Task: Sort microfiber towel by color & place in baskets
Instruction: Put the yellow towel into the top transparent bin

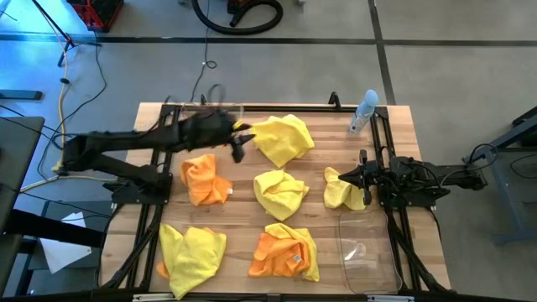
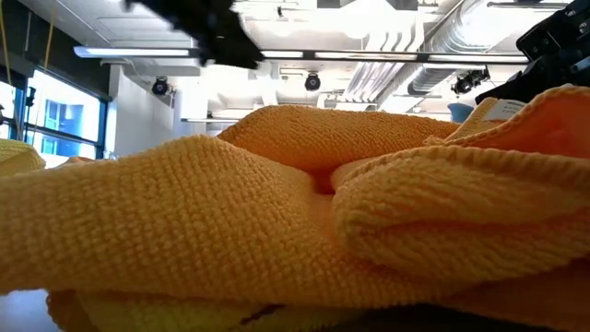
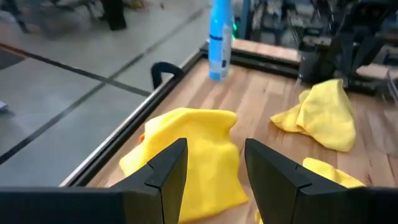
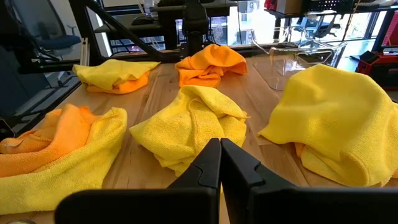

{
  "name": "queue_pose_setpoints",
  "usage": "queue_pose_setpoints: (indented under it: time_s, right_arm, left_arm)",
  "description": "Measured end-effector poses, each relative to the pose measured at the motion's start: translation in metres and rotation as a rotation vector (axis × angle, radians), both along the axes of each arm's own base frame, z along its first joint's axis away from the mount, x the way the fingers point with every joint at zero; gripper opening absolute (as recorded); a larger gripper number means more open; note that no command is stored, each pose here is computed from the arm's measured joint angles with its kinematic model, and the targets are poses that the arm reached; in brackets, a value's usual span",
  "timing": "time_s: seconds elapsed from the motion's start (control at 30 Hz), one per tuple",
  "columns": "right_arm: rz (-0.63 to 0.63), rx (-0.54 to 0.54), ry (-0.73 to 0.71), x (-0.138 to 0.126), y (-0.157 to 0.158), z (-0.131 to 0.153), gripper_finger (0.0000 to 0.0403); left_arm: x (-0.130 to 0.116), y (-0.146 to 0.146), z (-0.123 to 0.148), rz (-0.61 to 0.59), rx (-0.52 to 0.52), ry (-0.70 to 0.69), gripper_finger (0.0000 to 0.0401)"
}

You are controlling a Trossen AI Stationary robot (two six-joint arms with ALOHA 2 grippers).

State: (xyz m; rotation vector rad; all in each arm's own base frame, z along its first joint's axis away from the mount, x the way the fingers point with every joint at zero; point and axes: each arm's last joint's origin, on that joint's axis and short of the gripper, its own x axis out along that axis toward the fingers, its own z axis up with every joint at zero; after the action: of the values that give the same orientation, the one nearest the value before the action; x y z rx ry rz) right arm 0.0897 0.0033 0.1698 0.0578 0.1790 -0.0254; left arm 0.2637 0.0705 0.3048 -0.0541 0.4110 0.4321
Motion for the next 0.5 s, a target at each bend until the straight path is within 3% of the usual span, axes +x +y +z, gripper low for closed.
queue_pose_setpoints:
  time_s: [0.17,0.33,0.5]
  right_arm:
    - [0.0,0.0,0.0,0.0,0.0,0.0,0.0]
    - [0.0,0.0,0.0,0.0,0.0,0.0,0.0]
    - [0.0,0.0,0.0,0.0,0.0,0.0,0.0]
  left_arm:
    - [0.053,0.027,0.002,-0.017,-0.034,0.151,0.0149]
    - [0.102,0.053,-0.017,-0.048,0.004,0.311,0.0149]
    - [0.138,0.076,-0.037,-0.106,0.023,0.452,0.0149]
